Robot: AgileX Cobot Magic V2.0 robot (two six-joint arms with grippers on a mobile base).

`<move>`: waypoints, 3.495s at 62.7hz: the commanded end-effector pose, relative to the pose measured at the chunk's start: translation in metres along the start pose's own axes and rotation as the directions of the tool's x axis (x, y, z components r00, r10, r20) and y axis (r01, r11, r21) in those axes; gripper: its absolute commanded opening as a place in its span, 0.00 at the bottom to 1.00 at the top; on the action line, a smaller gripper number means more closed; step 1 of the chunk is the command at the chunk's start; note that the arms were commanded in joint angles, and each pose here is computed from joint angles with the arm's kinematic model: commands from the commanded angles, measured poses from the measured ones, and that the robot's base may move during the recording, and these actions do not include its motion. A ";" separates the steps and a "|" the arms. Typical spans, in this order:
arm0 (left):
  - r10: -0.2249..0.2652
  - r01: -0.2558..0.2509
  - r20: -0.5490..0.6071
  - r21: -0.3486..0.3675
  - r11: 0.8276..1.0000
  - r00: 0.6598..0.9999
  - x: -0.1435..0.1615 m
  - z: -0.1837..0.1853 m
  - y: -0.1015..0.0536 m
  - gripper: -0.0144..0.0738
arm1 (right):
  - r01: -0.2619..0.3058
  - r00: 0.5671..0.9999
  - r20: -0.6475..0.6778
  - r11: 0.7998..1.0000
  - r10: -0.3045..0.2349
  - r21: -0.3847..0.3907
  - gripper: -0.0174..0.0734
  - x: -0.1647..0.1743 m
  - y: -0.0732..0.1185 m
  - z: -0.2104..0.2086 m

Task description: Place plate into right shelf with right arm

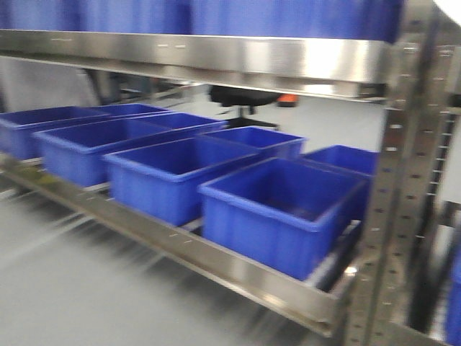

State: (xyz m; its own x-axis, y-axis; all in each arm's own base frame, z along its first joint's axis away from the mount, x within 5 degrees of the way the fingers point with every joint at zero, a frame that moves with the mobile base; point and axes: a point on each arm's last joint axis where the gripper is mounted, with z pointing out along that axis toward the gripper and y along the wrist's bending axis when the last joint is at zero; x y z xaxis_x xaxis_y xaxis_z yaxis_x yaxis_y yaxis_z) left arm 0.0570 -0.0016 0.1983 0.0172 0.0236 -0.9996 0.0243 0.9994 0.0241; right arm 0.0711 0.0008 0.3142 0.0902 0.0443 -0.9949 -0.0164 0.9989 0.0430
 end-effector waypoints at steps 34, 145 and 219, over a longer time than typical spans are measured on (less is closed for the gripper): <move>-0.015 0.016 0.089 -0.011 1.000 0.996 -0.005 -0.001 0.001 0.02 | 0.009 0.992 0.123 1.000 -0.009 0.000 0.25 -0.018 0.001 -0.001; -0.015 0.016 0.089 -0.011 1.000 0.996 -0.005 -0.001 0.001 0.02 | 0.009 0.992 0.123 1.000 -0.009 0.000 0.25 -0.018 0.001 -0.001; -0.015 0.016 0.089 -0.011 1.000 0.996 -0.005 -0.001 0.001 0.02 | 0.009 0.964 0.267 1.000 -0.008 -0.005 0.25 -0.143 0.006 0.043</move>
State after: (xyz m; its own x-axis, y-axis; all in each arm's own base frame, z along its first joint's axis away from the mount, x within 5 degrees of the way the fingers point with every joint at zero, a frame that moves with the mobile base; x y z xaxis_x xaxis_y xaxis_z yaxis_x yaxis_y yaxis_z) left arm 0.0570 -0.0016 0.1983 0.0172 0.0236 -0.9996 0.0243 0.9994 0.0241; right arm 0.0883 0.0011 0.4327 0.2622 0.0451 -0.9640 -0.0233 0.9989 0.0404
